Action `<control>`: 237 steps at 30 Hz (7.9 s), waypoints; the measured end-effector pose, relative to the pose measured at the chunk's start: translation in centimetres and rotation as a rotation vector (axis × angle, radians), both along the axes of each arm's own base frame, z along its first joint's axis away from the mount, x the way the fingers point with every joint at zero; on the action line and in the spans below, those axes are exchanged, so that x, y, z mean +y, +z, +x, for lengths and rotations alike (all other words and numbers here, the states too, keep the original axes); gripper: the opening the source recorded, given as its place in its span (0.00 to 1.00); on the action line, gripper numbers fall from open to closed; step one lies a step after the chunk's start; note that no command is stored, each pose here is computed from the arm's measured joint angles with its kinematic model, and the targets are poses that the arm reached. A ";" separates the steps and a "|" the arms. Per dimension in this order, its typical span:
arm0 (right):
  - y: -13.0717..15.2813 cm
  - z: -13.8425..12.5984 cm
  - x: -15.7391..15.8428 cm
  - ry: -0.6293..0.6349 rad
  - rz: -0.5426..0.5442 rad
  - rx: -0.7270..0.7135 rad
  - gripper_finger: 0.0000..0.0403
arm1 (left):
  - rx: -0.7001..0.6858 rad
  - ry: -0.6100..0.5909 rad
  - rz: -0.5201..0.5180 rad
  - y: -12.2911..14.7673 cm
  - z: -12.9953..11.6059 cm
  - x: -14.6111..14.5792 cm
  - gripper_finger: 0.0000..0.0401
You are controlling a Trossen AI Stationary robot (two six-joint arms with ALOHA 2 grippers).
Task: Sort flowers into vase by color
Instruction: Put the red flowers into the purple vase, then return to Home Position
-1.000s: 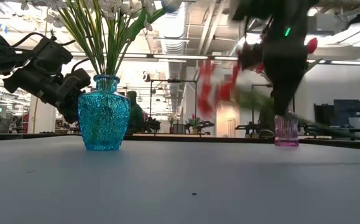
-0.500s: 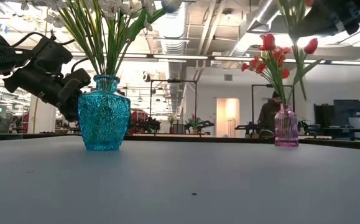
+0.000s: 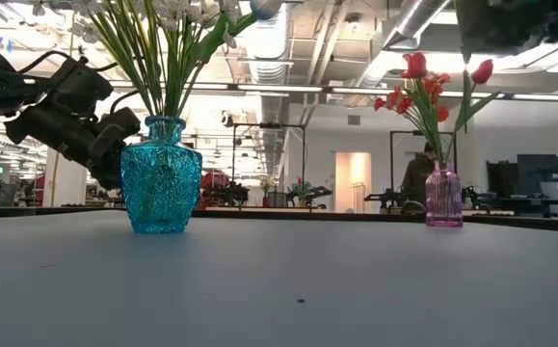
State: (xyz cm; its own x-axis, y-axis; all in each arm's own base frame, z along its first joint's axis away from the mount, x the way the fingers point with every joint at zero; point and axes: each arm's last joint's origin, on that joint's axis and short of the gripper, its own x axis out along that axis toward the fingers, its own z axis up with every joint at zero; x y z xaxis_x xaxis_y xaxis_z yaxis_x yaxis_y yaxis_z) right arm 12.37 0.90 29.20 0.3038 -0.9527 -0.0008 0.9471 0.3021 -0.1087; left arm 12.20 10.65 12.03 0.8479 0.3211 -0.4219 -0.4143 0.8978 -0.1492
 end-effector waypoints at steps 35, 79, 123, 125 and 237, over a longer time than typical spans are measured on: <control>1.9 3.8 -0.9 0.323 0.132 0.042 0.07 | -0.011 -0.025 0.022 0.1 0.1 0.0 0.30; -3.0 0.1 -9.5 -0.036 0.099 -0.044 0.07 | 0.012 -0.041 0.026 0.0 0.0 -0.1 0.30; -3.4 0.7 -9.2 0.094 0.461 0.263 0.53 | 0.006 -0.031 0.004 -0.1 0.0 -0.1 0.30; -3.0 0.5 -9.0 0.133 0.511 0.277 0.55 | 0.006 -0.031 0.004 -0.1 0.0 -0.1 0.30; -15.3 0.9 -1.9 1.005 0.355 0.069 0.11 | -0.350 0.165 0.010 3.6 -3.6 -4.0 0.30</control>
State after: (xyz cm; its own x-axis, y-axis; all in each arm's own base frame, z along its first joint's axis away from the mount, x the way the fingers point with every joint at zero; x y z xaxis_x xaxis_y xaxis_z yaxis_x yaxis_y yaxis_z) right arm 13.31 -0.98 13.88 0.9385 -0.2067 -0.2766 0.2407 0.9659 0.0950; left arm 8.58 6.61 15.68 0.8766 0.4681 -0.1119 -0.4789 0.8256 -0.2984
